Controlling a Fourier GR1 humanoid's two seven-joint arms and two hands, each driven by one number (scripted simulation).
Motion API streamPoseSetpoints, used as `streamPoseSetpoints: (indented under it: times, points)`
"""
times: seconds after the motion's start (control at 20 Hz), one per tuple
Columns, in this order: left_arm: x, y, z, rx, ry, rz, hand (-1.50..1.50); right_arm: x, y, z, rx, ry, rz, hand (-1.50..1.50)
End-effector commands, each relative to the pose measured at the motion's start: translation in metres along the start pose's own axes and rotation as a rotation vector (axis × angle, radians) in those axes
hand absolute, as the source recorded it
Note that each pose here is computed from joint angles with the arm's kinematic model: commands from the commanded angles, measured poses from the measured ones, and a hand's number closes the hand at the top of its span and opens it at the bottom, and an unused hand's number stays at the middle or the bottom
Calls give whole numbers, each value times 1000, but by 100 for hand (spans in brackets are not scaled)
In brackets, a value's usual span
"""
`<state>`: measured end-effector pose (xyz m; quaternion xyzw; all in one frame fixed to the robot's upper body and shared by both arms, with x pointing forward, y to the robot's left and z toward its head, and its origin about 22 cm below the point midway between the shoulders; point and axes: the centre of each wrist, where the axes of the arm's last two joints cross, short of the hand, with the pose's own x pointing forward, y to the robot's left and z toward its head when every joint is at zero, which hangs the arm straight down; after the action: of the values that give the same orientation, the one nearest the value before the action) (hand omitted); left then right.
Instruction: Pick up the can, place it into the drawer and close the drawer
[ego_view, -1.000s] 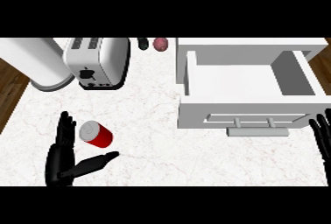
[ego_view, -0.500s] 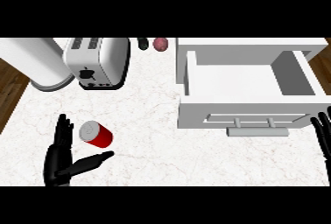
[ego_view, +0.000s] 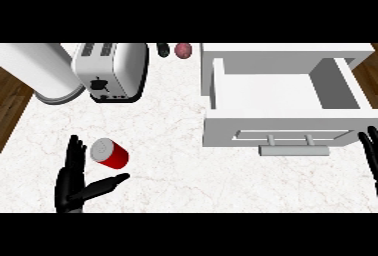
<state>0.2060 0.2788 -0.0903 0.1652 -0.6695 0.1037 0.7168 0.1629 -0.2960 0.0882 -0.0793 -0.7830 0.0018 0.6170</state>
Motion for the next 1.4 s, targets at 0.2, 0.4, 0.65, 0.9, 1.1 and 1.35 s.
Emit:
streamPoseSetpoints:
  times: [0.2, 0.4, 0.65, 0.9, 1.1, 1.35]
  points:
    - [-6, -12, -6, -11, -5, 5, -150, -10, -8, 2, 17, -19, -12, -150]
    - [2, 5, -6, -1, 14, 18, -150, 14, -2, 32, 9, 8, -16, -150]
    - [-16, -21, -23, -7, -16, 18, -150, -8, 3, 12, 21, 4, 18, -150]
    - [-1, -18, -36, -10, -10, 26, -150, 7, 0, 25, -11, -14, 4, -150]
    - [-9, -39, -41, -48, -6, 11, -150, 15, 8, 12, 17, 14, -13, -150]
    - [-6, -50, -33, -72, -18, 33, -150, 1, -14, 30, 20, 24, -8, -150]
